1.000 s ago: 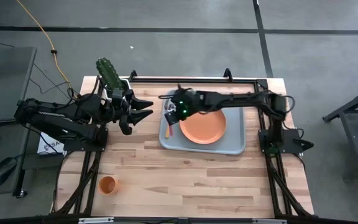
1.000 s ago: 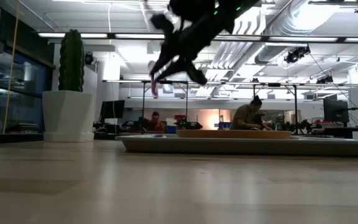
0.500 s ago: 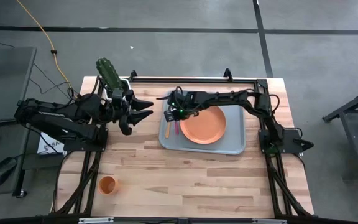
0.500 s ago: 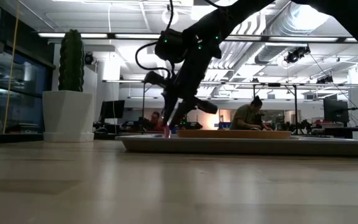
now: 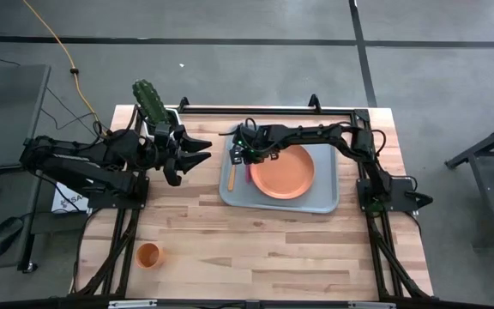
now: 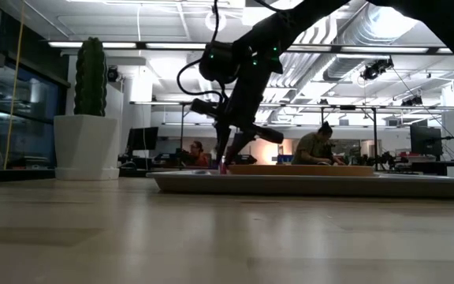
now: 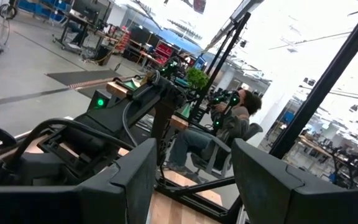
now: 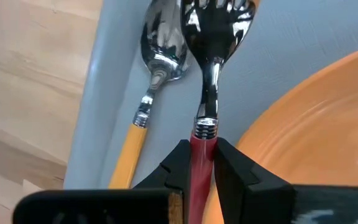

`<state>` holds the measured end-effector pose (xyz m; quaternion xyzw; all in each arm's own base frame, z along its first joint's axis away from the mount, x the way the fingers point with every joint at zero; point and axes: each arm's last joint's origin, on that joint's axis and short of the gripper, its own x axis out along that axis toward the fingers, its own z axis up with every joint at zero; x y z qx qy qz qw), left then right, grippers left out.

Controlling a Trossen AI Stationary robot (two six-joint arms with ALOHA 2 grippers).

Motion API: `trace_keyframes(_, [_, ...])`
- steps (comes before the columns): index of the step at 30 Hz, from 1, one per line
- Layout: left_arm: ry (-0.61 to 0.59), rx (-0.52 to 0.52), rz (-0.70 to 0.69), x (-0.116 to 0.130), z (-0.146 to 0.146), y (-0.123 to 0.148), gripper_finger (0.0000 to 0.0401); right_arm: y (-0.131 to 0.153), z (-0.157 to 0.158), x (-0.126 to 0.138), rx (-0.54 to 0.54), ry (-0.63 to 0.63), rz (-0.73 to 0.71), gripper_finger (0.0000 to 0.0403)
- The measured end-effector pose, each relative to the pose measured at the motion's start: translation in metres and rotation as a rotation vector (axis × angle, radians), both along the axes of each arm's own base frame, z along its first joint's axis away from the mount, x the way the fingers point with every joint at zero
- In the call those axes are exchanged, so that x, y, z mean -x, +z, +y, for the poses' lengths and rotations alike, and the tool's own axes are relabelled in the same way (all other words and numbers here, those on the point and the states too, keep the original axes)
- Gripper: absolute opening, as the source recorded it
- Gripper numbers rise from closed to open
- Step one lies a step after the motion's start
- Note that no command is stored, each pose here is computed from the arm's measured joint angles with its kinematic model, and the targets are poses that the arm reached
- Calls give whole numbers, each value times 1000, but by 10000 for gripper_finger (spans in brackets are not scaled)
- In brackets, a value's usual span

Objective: Pick and place plate/cup/fork/spoon on tray
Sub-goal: Put the pink fork to the left of the orange plate on the gray serving tray

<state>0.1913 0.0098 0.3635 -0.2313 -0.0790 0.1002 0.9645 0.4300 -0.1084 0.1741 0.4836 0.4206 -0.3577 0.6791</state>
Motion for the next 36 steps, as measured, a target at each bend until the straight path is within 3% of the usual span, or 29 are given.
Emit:
trace_keyframes(7, [-1, 0, 0, 0, 0, 0, 193, 0, 2, 0, -36, -36, -4, 37])
trace_keyframes(14, [-3, 0, 0, 0, 0, 0, 193, 0, 11, -2, -127, -176, -21, 61])
trace_keyframes(22, [-2, 0, 0, 0, 0, 0, 193, -2, 23, -9, -126, -138, -42, 68])
trace_keyframes(27, [-2, 0, 0, 0, 0, 0, 193, -17, 25, -15, -202, -107, -53, 67])
trace_keyframes(36, [-2, 8, -2, 0, 0, 0, 193, -17, 22, -16, -145, -146, -59, 62])
